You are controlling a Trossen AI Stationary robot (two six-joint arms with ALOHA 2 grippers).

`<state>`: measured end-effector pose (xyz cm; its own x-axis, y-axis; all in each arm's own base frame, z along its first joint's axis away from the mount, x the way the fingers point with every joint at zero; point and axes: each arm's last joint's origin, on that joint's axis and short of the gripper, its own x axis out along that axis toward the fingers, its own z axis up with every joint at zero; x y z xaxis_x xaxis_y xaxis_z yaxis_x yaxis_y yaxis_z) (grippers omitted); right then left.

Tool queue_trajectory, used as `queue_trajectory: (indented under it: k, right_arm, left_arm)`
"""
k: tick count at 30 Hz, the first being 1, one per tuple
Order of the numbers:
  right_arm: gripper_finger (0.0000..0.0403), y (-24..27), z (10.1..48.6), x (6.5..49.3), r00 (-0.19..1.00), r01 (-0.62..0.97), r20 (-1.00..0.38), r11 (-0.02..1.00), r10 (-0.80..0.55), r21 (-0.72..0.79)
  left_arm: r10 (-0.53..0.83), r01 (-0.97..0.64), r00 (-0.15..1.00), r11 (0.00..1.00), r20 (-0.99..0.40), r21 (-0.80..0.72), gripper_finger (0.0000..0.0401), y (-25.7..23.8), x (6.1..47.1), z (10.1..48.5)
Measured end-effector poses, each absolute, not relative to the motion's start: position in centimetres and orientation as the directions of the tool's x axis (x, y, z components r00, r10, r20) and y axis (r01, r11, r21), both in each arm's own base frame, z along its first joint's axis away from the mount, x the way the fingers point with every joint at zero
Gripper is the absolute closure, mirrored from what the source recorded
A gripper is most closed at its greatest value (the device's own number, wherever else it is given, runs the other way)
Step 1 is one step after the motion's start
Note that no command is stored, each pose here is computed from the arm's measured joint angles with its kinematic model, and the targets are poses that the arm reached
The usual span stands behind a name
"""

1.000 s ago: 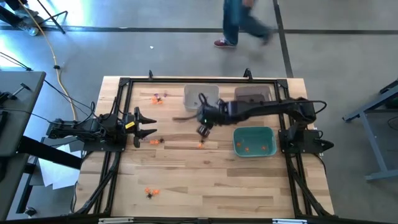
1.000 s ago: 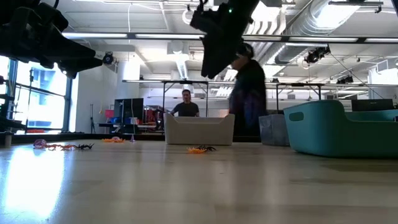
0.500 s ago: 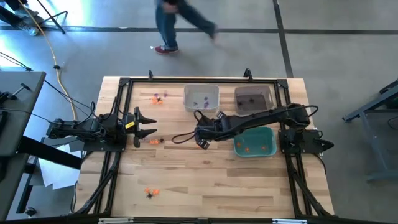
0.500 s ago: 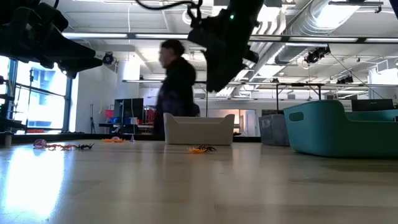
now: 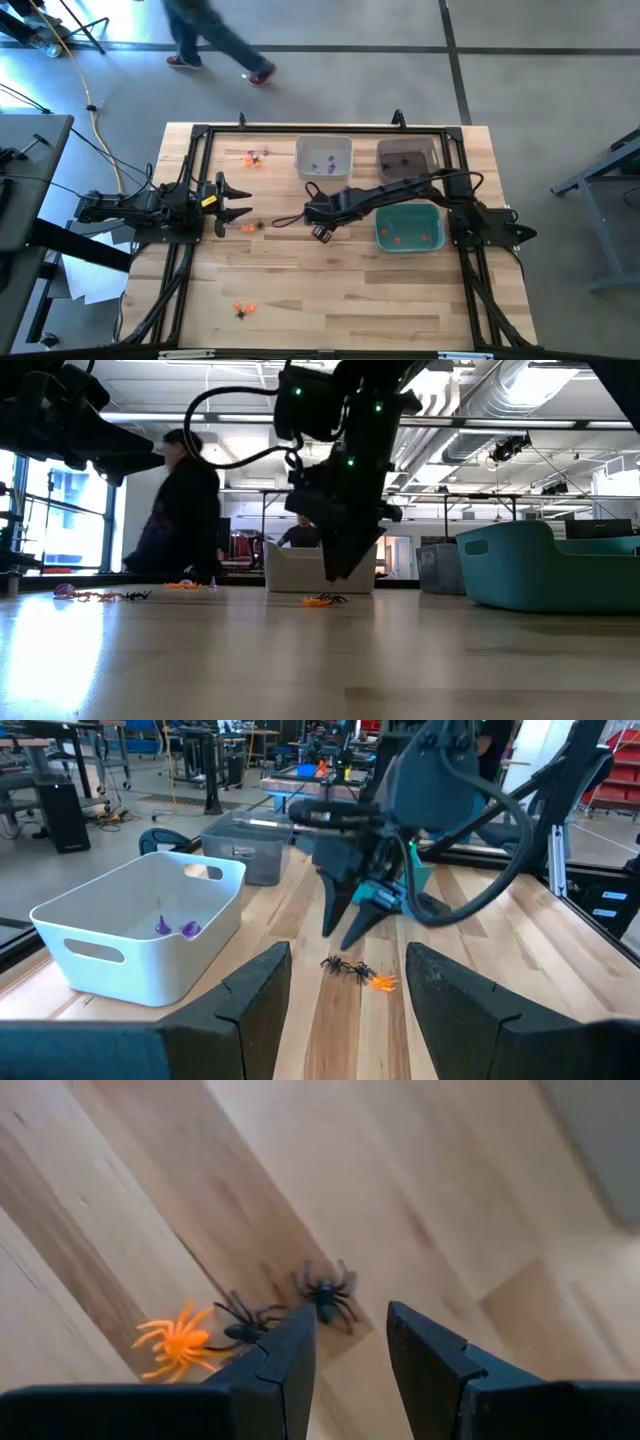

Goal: Sort Halloween decoration
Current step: Put the black spider toy into the black bin

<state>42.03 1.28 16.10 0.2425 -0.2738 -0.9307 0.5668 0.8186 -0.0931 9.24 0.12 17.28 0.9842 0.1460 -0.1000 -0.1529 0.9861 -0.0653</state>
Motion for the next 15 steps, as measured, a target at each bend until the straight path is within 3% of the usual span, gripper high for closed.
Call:
queue_trajectory:
  k: [15]
  right_arm:
    - [0.0284,0.4,12.5,43.1,0.214,0.547,-0.960,0.836,-0.180,-0.035]
  left_arm:
    - [0.146,-0.153,0.984,0.986,-0.100,-0.066,0.0215,0.1,9.2,17.3]
